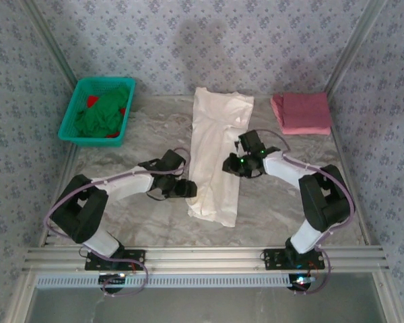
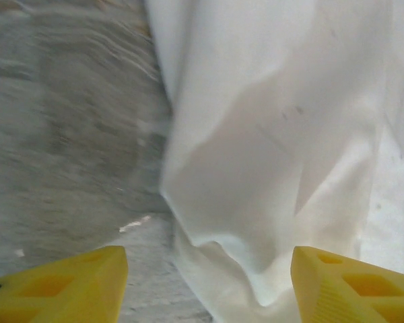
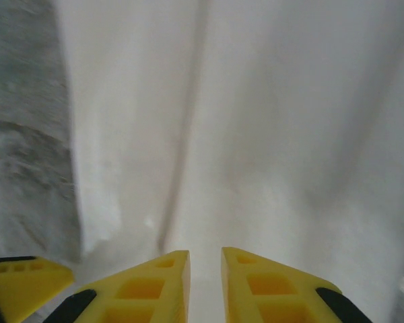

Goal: Fold and stack the t-shirts

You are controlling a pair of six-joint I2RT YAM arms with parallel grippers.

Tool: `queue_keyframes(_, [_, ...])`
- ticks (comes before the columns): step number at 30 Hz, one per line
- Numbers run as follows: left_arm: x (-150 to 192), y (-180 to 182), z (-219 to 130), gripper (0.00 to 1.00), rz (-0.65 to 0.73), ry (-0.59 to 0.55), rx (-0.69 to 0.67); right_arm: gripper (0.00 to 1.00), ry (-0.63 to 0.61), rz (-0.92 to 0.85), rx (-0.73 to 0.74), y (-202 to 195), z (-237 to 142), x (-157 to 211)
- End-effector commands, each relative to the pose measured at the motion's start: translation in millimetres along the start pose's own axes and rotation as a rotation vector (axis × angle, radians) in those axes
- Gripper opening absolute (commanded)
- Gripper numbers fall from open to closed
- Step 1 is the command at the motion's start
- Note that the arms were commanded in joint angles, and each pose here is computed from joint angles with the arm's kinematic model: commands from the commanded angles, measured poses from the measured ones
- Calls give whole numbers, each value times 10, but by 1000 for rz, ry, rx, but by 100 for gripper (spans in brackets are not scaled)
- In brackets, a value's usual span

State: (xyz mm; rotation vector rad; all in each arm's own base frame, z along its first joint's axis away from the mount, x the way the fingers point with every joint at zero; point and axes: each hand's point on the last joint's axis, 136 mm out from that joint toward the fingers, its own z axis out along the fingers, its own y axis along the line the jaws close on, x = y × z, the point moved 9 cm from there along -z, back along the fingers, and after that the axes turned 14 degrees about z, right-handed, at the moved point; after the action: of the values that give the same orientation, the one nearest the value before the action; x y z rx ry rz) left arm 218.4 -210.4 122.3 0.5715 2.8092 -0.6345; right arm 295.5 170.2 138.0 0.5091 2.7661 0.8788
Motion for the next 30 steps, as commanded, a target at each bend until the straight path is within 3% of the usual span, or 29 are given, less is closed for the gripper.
queue_keyframes(1, [15,-22,86,58,-9,11,18,22,-57,12,5,-47,-82,4])
queue_keyframes(8, [-66,-30,-27,17,5,-29,-56,22,-58,3,17,-73,-71,-10])
queue_keyframes(12, [-69,-8,-105,0,11,-44,-108,22,-51,-1,17,-83,-45,-19])
queue_keyframes(24, [17,118,-500,0,-8,-90,-293,17,-29,36,114,-288,135,-33])
queue_keyframes(30, [-88,6,-664,9,72,-113,-295,10,29,67,150,-402,411,-21])
